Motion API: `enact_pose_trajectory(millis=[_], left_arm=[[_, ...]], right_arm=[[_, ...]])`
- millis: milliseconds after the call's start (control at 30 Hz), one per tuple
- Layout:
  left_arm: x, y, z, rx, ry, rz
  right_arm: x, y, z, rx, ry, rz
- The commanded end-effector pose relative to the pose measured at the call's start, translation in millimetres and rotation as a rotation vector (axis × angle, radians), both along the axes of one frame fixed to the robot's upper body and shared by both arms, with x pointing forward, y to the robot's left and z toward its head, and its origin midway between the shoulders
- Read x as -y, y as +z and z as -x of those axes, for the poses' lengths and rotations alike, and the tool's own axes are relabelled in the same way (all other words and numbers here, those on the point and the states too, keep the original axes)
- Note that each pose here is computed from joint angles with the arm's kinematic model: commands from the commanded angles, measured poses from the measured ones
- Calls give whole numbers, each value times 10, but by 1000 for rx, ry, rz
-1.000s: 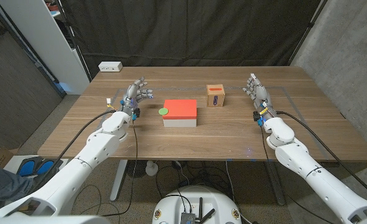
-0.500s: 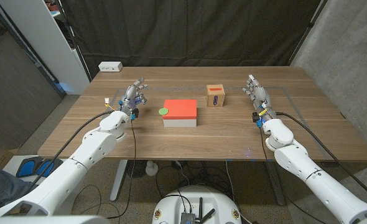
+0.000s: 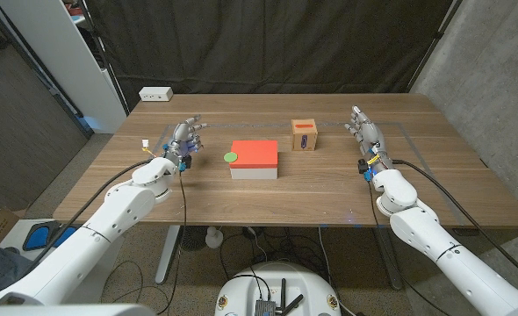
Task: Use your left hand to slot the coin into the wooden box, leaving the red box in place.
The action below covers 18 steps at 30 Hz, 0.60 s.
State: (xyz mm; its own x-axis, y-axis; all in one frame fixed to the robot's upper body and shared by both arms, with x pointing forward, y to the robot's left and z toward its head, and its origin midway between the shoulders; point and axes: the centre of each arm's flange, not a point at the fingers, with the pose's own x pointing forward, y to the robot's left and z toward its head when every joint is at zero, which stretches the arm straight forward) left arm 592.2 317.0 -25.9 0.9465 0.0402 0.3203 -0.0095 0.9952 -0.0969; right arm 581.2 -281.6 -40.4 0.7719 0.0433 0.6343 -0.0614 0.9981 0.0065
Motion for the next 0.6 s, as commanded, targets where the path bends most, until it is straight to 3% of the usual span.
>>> enact_pose_trajectory(millis=[33, 333, 600], left_arm=[[10, -41, 147, -76, -13, 50], [-3, -30, 196, -154, -49, 58], [39, -16, 333, -252, -32, 36]], right_arm=[[-15, -28, 156, -12, -5, 0], [22, -17, 273, -17, -3, 25], [162, 41, 310, -8, 27, 59]])
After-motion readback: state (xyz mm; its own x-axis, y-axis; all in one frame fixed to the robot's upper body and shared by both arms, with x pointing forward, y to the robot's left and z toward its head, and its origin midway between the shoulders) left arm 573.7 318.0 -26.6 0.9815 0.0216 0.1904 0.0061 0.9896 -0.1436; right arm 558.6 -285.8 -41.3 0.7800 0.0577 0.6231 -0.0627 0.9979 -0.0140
